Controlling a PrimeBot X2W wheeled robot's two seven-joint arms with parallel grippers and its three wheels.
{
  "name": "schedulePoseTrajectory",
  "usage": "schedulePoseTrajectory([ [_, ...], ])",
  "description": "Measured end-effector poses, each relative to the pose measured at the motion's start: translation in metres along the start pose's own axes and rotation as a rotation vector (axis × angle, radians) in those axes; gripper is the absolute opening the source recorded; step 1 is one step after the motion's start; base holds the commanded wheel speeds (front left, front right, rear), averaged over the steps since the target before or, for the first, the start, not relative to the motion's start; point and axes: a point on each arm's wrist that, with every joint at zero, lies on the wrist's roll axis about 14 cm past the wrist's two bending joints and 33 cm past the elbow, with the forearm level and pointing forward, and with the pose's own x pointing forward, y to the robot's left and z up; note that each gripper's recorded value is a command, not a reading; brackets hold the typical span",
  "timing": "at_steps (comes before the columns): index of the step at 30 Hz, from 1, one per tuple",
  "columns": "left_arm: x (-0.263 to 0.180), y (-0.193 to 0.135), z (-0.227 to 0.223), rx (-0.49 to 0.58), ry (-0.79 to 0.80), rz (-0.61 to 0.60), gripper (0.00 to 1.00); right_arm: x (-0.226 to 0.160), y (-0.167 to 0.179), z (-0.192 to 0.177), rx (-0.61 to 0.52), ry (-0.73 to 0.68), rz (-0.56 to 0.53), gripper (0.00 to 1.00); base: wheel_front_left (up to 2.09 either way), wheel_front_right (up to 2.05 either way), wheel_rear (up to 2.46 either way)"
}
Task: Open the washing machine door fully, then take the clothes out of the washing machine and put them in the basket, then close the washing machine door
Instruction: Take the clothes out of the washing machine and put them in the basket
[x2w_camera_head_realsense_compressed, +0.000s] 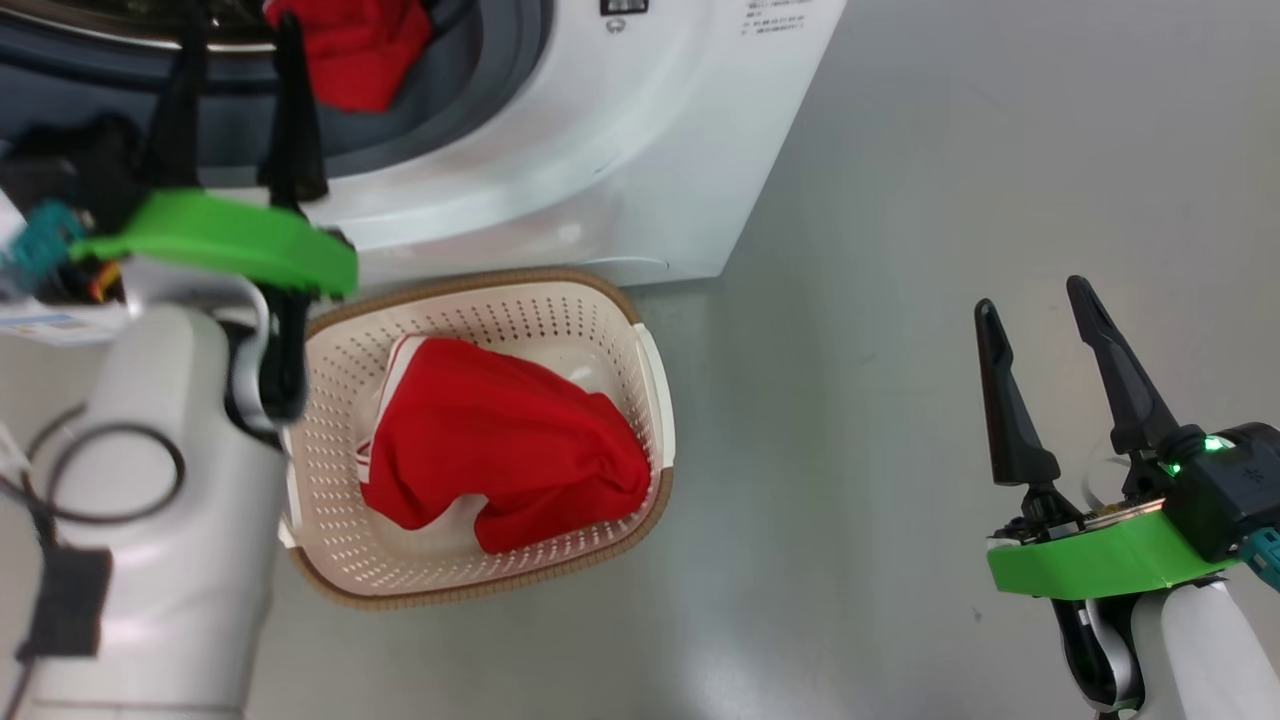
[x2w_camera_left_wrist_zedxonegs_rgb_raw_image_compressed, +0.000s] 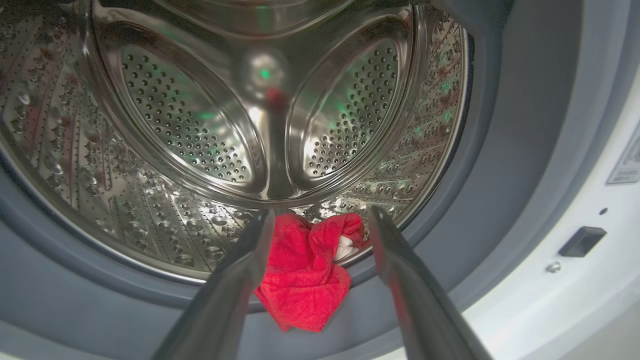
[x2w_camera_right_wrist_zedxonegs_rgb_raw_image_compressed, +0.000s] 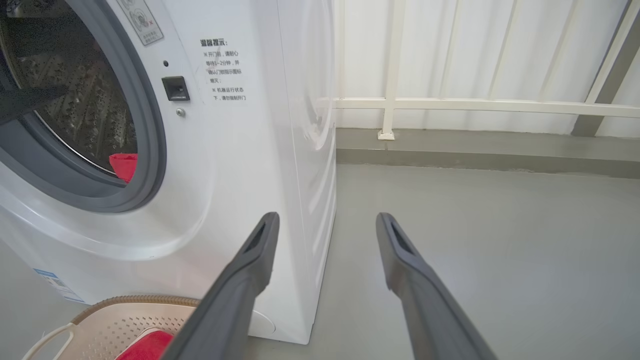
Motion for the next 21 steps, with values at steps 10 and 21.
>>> schedulePoseTrajectory([
  [10,0.037,0.012,-0.008,0.021,0.041,0.018,1.0,0.008,0.003,-0.016,-0.002,0.034,0.015,1.0,0.0,0.0,0.0],
  [21,0.059,-0.001,-0.05,-0.029,0.275,-0.023,1.0,0.007,-0.005,-0.025,-0.012,0.06,-0.003,1.0,0.0,0.0,0.0],
])
